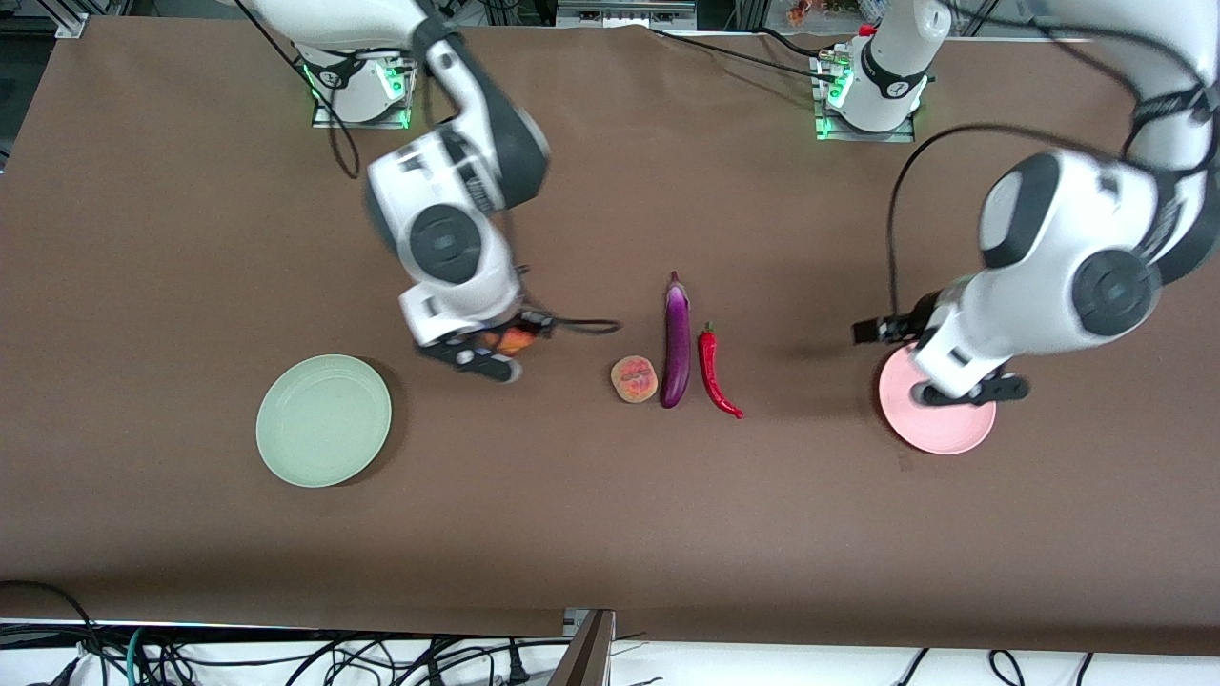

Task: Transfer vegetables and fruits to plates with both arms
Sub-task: 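Carry the pomegranate toward the green plate while the left gripper reaches the chili, then lower the pomegranate onto the green plate while the left gripper grasps the chili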

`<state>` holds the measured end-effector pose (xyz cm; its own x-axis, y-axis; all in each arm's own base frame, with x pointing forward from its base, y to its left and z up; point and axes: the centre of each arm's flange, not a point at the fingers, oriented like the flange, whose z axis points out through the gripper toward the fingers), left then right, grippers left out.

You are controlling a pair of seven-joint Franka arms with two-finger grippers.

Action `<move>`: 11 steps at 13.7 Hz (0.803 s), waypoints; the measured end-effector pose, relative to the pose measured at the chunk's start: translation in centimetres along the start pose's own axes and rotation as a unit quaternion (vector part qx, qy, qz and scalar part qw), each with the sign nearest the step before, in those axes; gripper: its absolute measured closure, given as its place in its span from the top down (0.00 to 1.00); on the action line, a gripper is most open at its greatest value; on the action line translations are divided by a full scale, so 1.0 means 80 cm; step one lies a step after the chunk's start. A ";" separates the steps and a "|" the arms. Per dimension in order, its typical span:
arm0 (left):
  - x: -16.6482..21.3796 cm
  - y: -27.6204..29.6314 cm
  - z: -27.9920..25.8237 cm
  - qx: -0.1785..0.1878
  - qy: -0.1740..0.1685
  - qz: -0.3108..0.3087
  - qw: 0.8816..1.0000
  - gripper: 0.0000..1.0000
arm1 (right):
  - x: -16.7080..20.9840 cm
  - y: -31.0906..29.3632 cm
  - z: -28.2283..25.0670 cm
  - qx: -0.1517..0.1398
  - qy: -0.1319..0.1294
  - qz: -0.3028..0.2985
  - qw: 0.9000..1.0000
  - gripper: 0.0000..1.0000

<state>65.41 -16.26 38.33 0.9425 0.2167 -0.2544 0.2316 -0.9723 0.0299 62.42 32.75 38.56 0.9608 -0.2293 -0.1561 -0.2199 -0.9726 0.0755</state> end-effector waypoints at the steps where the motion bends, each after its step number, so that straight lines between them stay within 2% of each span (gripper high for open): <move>1: 0.007 0.038 0.036 0.000 0.003 -0.029 1.000 1.00 | 0.032 0.045 0.006 -0.008 -0.002 -0.026 1.000 0.81; 2: 0.011 0.076 0.074 -0.004 0.012 -0.053 0.999 1.00 | 0.062 0.091 0.014 -0.019 -0.004 -0.055 0.998 0.81; 4: 0.021 0.129 0.140 -0.037 0.033 -0.084 0.995 1.00 | 0.112 0.177 0.034 -0.029 0.001 -0.103 0.994 0.81; 5: 0.024 0.143 0.165 -0.052 0.033 -0.090 0.994 1.00 | 0.133 0.214 0.048 -0.027 0.010 -0.119 0.992 0.81; 7: 0.024 0.159 0.205 -0.059 0.026 -0.096 0.993 0.99 | 0.166 0.277 0.094 -0.024 0.030 -0.138 0.990 0.81; 9: 0.023 0.164 0.228 -0.055 0.021 -0.098 0.993 0.81 | 0.189 0.322 0.148 -0.024 0.047 -0.137 0.989 0.81; 10: 0.020 0.168 0.239 -0.051 0.016 -0.095 0.994 0.68 | 0.197 0.337 0.167 -0.016 0.047 -0.133 0.990 0.81; 11: 0.017 0.172 0.248 -0.047 0.012 -0.093 0.994 0.59 | 0.202 0.345 0.179 0.000 0.046 -0.128 0.991 0.88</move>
<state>65.09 -31.04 19.21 0.8865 0.3953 -0.2404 0.4231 -0.9029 0.0755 69.43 1.65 23.99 0.9964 0.0299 -0.0793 0.0336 -0.9984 0.0459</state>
